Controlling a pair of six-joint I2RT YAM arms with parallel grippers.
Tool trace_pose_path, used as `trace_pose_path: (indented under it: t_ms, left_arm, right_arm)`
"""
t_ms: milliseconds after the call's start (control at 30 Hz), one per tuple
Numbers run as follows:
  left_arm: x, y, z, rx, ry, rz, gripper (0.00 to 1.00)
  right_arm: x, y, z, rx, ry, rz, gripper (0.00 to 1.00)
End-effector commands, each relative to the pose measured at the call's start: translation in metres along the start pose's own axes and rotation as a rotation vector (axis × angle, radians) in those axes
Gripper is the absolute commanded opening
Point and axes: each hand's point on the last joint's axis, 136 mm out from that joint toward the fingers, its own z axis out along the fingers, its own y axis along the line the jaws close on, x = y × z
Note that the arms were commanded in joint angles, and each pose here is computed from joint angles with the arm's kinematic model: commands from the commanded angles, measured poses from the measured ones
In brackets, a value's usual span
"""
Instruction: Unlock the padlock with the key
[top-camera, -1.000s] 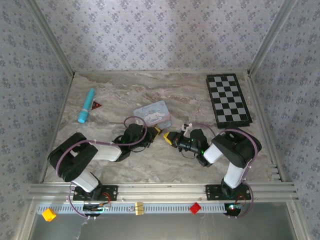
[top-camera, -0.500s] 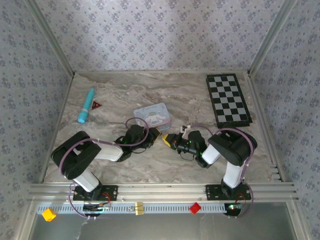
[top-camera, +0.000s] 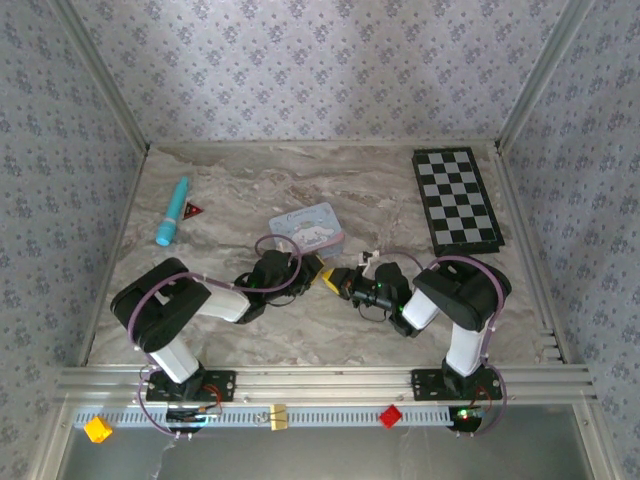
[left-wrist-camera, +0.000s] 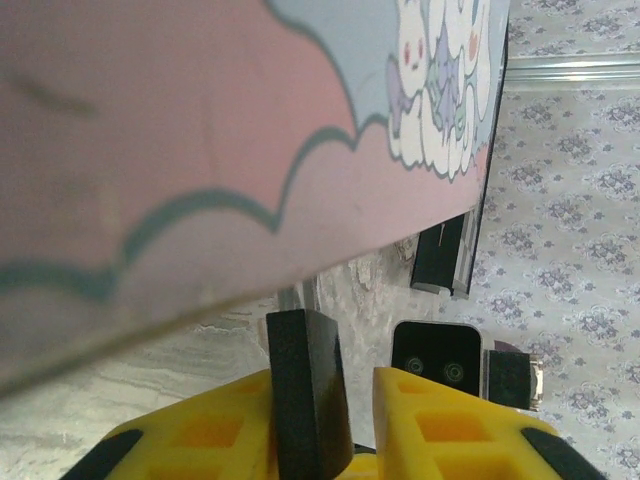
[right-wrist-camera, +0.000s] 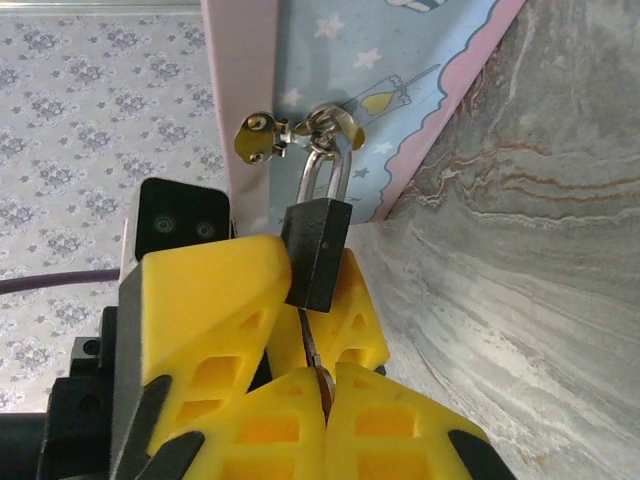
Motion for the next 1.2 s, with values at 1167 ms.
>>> trace_pose_path:
  t_ms: [1167]
  left_arm:
    - [-0.024,0.046,-0.008,-0.328,-0.08,0.232,0.41]
  right_arm:
    - [-0.029,-0.049,-0.047,0.142,-0.126,-0.027,0.0]
